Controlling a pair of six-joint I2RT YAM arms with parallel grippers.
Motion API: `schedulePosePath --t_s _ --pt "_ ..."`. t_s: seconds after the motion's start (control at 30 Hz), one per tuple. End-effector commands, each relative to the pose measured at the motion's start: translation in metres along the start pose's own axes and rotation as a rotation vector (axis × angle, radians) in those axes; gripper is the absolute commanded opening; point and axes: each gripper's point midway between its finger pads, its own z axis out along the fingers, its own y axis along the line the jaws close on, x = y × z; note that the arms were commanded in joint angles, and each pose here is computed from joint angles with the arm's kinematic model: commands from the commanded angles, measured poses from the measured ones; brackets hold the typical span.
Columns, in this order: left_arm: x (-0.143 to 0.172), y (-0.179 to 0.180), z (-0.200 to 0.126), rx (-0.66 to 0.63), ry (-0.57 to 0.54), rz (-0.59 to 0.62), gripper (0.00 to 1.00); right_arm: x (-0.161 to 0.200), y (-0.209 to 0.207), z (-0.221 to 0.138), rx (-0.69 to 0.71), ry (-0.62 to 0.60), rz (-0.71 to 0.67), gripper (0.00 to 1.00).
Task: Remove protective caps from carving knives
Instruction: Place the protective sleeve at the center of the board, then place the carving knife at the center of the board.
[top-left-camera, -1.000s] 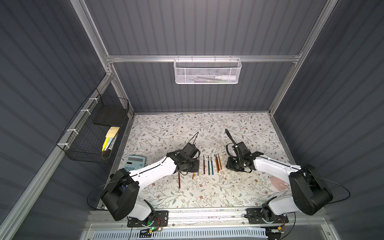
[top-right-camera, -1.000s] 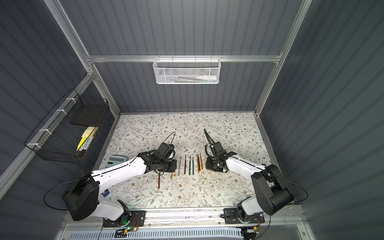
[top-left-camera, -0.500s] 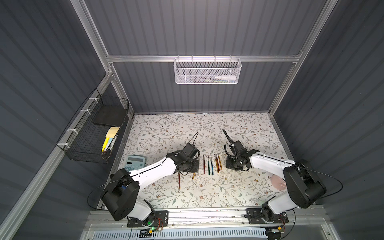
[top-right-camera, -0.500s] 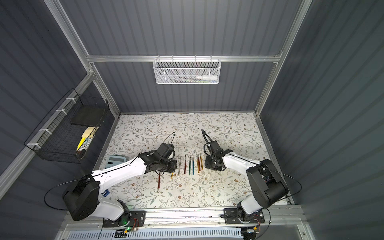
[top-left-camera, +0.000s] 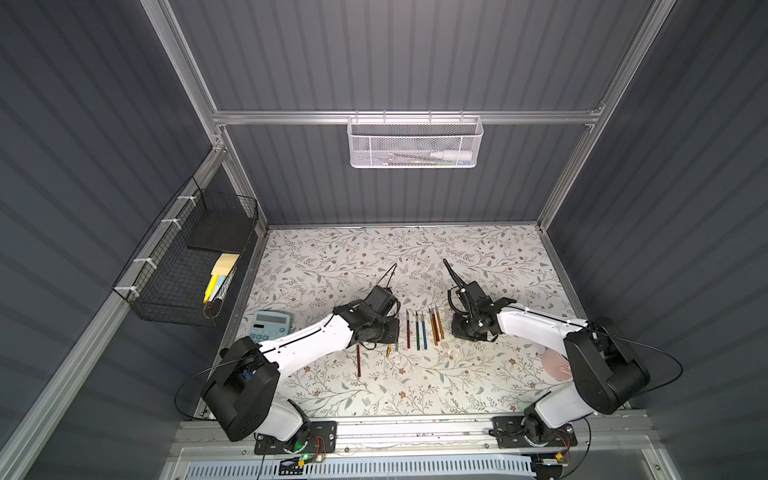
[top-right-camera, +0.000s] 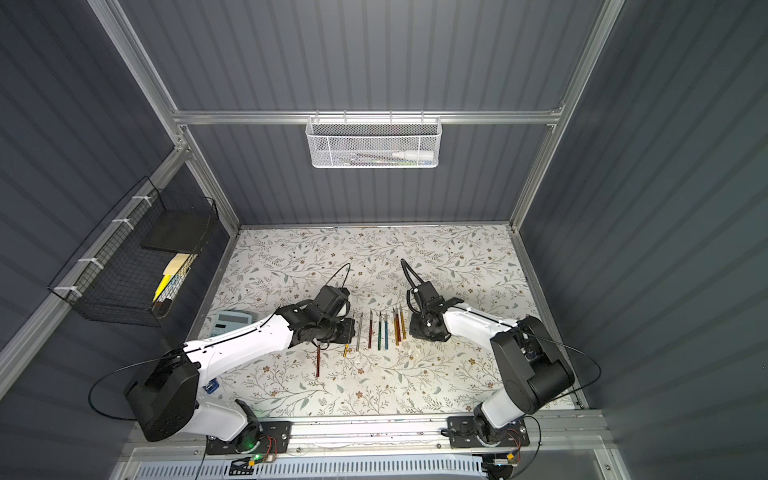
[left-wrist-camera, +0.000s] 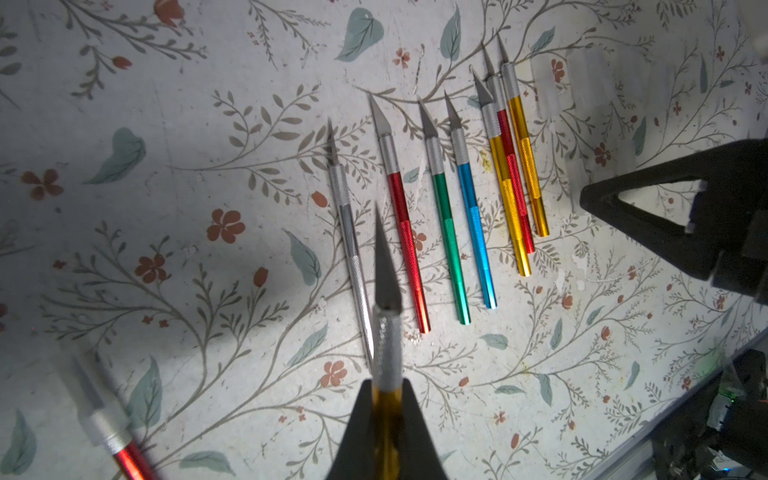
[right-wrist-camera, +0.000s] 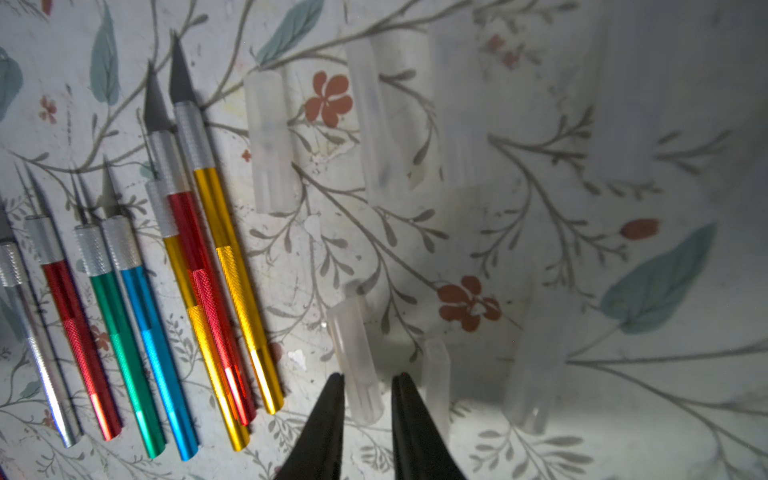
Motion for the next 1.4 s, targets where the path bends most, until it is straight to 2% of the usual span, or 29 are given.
schedulePosePath --t_s 0.0,0.37,0.6,0.7,0.9,1.07,1.2,1.37 --pt "-0.001 0.003 0.000 -0.006 0.001 -0.001 0.01 -0.003 -0.001 -0.003 0.028 -0.005 -0.009 0.25" --pt "-0.005 0.017 0.010 -0.078 0.000 0.044 0.00 -0.007 0.017 -0.028 -0.074 -0.090 -0.070 0.25" --pt "-0.012 0.020 0.027 -0.114 0.020 0.044 0.00 0.000 0.041 -0.056 -0.254 -0.139 -0.131 0.32" --pt "-0.014 0.026 0.033 -0.150 0.025 0.032 0.00 0.006 0.048 -0.070 -0.331 -0.154 -0.168 0.38" --pt "-0.016 0.032 0.044 -0.195 0.041 0.007 0.00 0.015 0.058 -0.095 -0.431 -0.189 -0.210 0.72" --pt "-0.017 0.043 0.046 -0.268 0.048 -0.006 0.01 0.016 0.053 -0.097 -0.415 -0.196 -0.202 0.88" --pt "-0.018 0.044 0.048 -0.277 0.051 -0.009 0.02 0.017 0.050 -0.095 -0.407 -0.196 -0.196 0.93" --pt "-0.016 0.048 0.054 -0.297 0.059 -0.013 0.04 0.018 0.048 -0.091 -0.396 -0.197 -0.194 0.93"
